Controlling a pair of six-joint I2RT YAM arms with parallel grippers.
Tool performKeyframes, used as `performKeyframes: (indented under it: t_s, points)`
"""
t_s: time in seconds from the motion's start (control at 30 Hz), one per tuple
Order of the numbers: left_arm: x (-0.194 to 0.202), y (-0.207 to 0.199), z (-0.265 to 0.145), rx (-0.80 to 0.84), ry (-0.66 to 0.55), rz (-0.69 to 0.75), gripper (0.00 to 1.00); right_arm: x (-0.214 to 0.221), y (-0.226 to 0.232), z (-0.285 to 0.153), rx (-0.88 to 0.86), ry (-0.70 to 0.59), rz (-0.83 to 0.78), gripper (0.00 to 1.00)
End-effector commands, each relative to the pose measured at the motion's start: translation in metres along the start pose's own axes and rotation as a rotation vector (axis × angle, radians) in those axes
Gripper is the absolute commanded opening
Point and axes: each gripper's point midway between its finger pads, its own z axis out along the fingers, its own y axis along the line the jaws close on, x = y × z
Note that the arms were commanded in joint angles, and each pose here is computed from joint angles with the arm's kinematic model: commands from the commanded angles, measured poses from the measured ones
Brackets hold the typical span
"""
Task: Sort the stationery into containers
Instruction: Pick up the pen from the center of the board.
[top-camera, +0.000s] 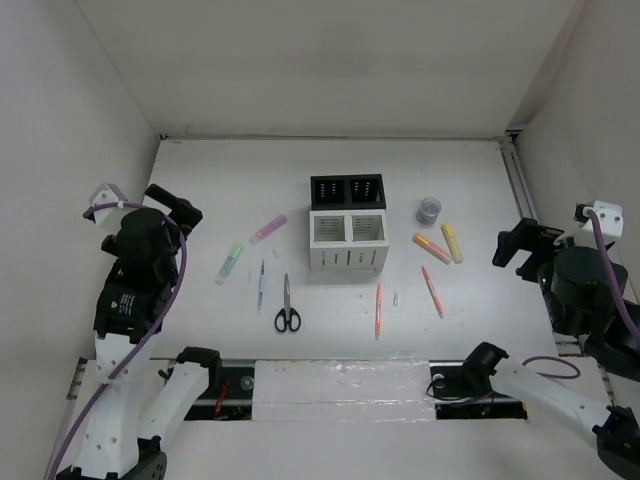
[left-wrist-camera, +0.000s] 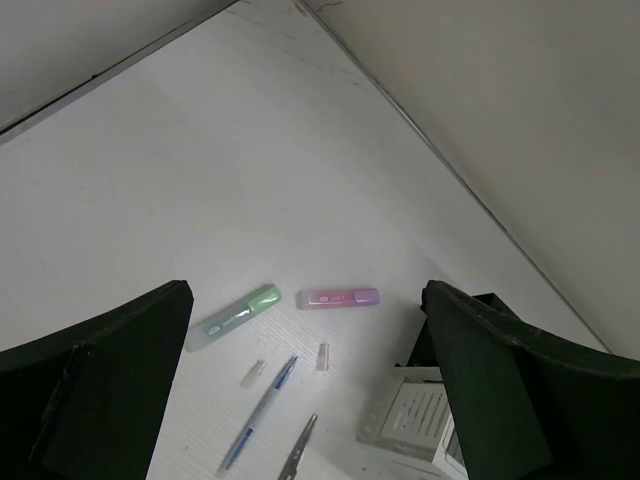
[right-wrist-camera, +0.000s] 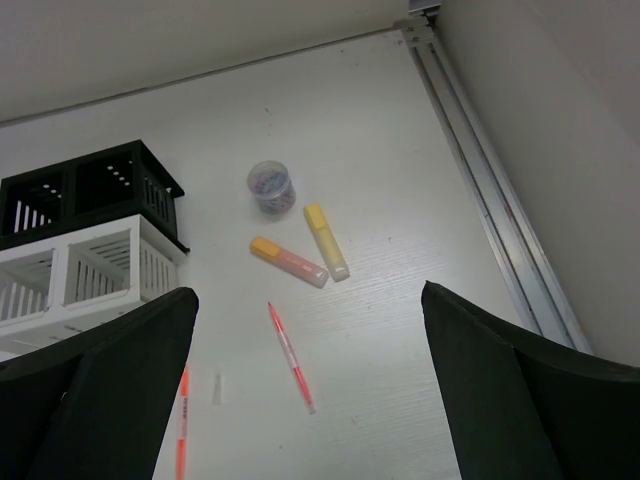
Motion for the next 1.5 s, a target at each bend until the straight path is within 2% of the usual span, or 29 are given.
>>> performKeyframes:
  t_s: [0.0,0.17,0.27,0.4,0.47,0.63,0.8,0.9,1.1,1.17,1.2,1.23,1.37,1.47]
  points:
    - [-0.001,0.000,0.001,0.005,-0.006,0.019,1.00,-0.012,-0.002,-0.001,0.006,-0.040,0.026,1.00]
    - [0.009,-0.001,0.013,-0.012,0.027,0.079,1.00,-0.010,0.001,0.002,0.009,-0.035,0.010,1.00]
    - [0.024,-0.011,0.020,0.030,0.096,0.120,1.00,-0.005,0.006,0.004,-0.005,-0.017,-0.005,1.00]
    - [0.055,-0.036,0.020,0.166,0.217,0.221,1.00,-0.002,0.012,0.005,-0.029,0.000,-0.033,1.00]
    - [0.062,-0.042,0.019,0.173,0.253,0.261,1.00,-0.001,0.019,0.007,-0.059,0.011,-0.048,1.00]
    - [0.124,-0.035,0.028,0.182,0.507,0.369,1.00,0.012,0.040,0.013,-0.131,0.057,-0.098,1.00]
    - [0.183,-0.013,0.029,0.159,0.729,0.400,1.00,0.024,0.063,0.019,-0.208,0.085,-0.094,1.00]
    - [0.194,-0.007,0.027,0.143,0.772,0.386,1.00,0.029,0.071,0.021,-0.240,0.093,-0.090,1.00]
    - [0.206,0.021,0.020,0.031,0.845,0.459,1.00,0.042,0.083,0.020,-0.309,0.117,-0.087,1.00]
    - [0.203,0.016,0.011,0.009,0.788,0.511,1.00,0.045,0.084,0.018,-0.322,0.121,-0.086,1.00]
    - [0.220,0.009,-0.004,0.007,0.817,0.601,1.00,0.047,0.084,0.016,-0.339,0.126,-0.085,1.00]
    - [0.222,0.011,-0.012,-0.027,0.826,0.644,1.00,0.050,0.086,0.018,-0.338,0.128,-0.087,1.00]
    - [0.254,0.011,-0.027,-0.022,0.904,0.640,1.00,0.054,0.086,0.014,-0.367,0.125,-0.064,1.00]
    - [0.255,0.014,-0.024,-0.047,0.884,0.602,1.00,0.059,0.087,0.012,-0.387,0.129,-0.061,1.00]
